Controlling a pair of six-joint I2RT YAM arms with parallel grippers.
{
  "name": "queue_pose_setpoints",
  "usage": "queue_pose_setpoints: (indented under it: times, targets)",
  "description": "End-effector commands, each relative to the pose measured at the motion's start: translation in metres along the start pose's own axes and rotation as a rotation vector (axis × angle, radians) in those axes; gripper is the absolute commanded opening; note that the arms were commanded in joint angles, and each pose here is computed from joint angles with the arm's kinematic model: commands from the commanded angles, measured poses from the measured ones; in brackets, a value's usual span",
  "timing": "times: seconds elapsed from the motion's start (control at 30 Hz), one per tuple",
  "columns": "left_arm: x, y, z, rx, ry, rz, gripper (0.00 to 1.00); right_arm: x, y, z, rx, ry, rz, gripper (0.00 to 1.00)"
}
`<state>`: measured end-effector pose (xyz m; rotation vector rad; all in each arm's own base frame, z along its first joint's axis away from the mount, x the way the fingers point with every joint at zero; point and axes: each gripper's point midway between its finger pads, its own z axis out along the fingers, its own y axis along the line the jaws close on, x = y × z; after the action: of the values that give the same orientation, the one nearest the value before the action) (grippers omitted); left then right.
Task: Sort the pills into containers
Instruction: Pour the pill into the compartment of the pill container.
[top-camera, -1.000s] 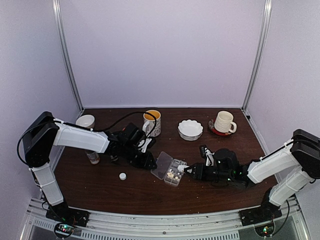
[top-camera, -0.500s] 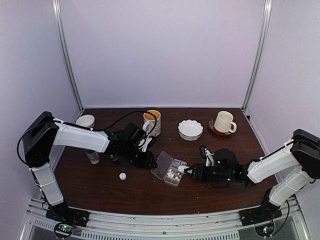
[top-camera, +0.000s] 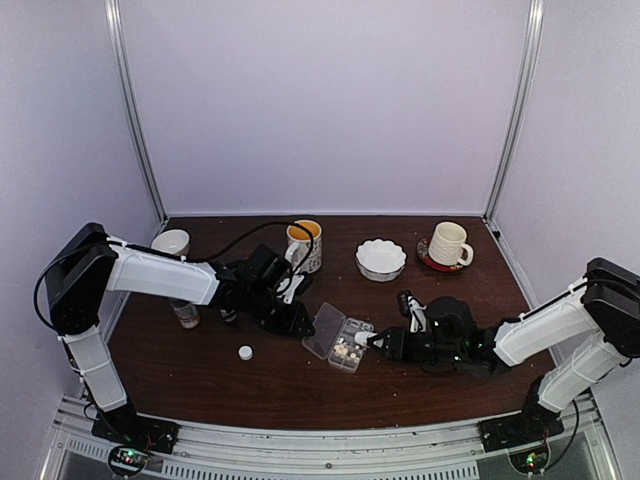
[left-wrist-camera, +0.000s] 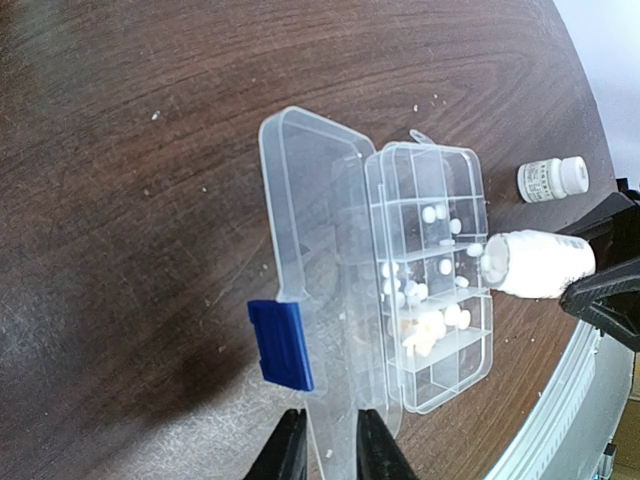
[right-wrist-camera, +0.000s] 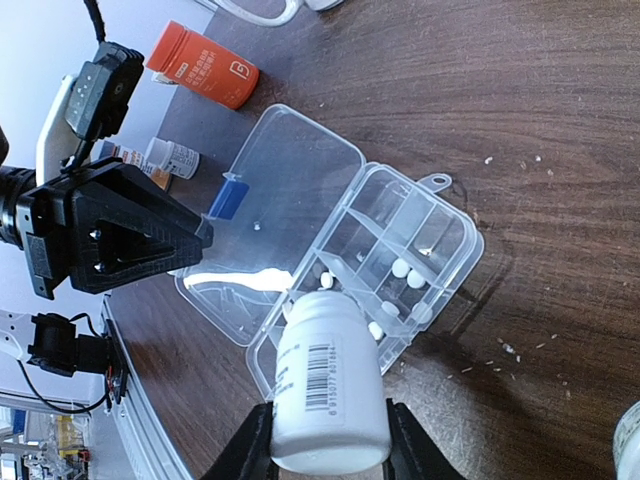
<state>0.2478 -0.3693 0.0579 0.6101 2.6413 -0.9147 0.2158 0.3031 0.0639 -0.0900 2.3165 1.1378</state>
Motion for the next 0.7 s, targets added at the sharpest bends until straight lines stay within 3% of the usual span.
queue_pose_setpoints:
  times: [0.0, 0.1, 0.5, 0.67]
  targets:
    - [-0.009, -0.008, 0.0, 0.017, -0.024, 0.028, 0.21, -0.006, 0.013, -0.003, -0.052, -0.03, -0.014, 0.0]
    - [-0.009, -0.007, 0.0, 0.015, -0.023, 0.027, 0.21, -0.002, 0.005, 0.0, 0.006, 0.002, -0.021, 0.0]
    - [-0.013, -0.01, -0.004, 0.01, -0.036, 0.033, 0.22, -0.004, 0.014, -0.002, -0.048, -0.014, -0.026, 0.0]
    - [-0.018, -0.011, -0.01, 0.001, -0.052, 0.039, 0.36, -0.006, 0.018, -0.003, -0.069, -0.023, -0.034, 0.0]
